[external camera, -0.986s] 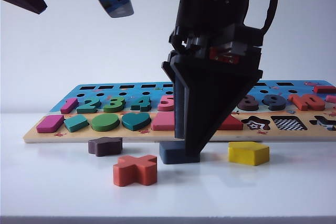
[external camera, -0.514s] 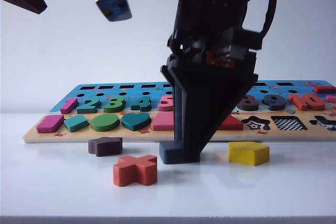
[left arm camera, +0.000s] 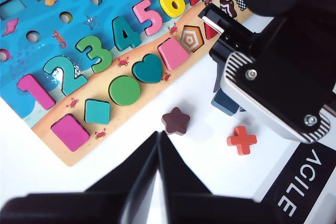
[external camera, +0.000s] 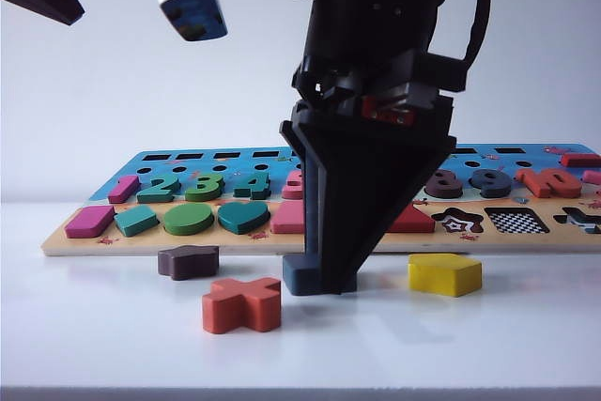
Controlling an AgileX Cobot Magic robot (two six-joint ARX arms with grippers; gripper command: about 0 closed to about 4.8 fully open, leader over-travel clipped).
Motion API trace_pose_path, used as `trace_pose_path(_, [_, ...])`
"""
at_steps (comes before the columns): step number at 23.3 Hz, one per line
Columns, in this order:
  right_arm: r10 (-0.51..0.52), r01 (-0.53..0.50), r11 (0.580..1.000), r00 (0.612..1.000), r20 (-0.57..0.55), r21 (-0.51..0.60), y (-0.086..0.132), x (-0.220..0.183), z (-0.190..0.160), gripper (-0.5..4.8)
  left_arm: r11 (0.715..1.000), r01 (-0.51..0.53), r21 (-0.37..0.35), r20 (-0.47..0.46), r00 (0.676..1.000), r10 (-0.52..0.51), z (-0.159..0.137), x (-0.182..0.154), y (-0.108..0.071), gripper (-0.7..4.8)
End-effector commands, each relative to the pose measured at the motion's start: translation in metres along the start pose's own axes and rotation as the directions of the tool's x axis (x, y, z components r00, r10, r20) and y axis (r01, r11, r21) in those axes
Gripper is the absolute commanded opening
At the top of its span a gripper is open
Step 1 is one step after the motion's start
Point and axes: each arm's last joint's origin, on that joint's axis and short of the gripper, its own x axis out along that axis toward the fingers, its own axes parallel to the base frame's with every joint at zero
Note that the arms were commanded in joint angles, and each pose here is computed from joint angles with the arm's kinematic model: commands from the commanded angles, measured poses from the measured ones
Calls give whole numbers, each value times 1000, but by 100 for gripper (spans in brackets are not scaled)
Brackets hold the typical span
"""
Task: Insert the cube into the slot.
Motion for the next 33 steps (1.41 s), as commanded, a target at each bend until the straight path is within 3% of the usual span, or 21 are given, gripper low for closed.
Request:
trace_pose_path(1, [-6,6,1000,1000,12,0,0,-1,1,222,1000,1,10,14,1000,-1,2,0,0,10])
trace_pose_path(10, [-27,27,1000,1000,7,6,-2,-2,1,154,1000,1,11,15,1000,-2,2,0,0,10])
trace_pose_path(16, [-108,104,978,994,12,179,-5,-19,0,142,1000,2,10,15,1000,-2,2,0,0,10])
trace_pose_path(20, [-189,160,925,980,53,345,-8,-44,-4,128,1000,1,11,15,1000,-2,2,0,0,10])
trace_pose_path(22, [-230,172,877,970,77,449,-9,-61,-7,125,1000,1,11,16,1000,-2,2,0,0,10])
trace_pose_path(25, [-290,160,763,951,110,626,-8,-88,-14,124,1000,1,12,18,1000,-1,2,0,0,10])
trace_pose_path(28, [-358,126,608,925,129,784,-4,-112,-28,124,1000,1,11,18,1000,-1,2,0,0,10])
trace_pose_path(29, [-392,107,534,910,133,839,-1,-124,-37,124,1000,1,11,18,1000,-1,2,0,0,10])
trace_pose_path(33, [-464,93,429,876,131,898,8,-148,-54,124,1000,1,12,18,1000,-1,2,0,0,10])
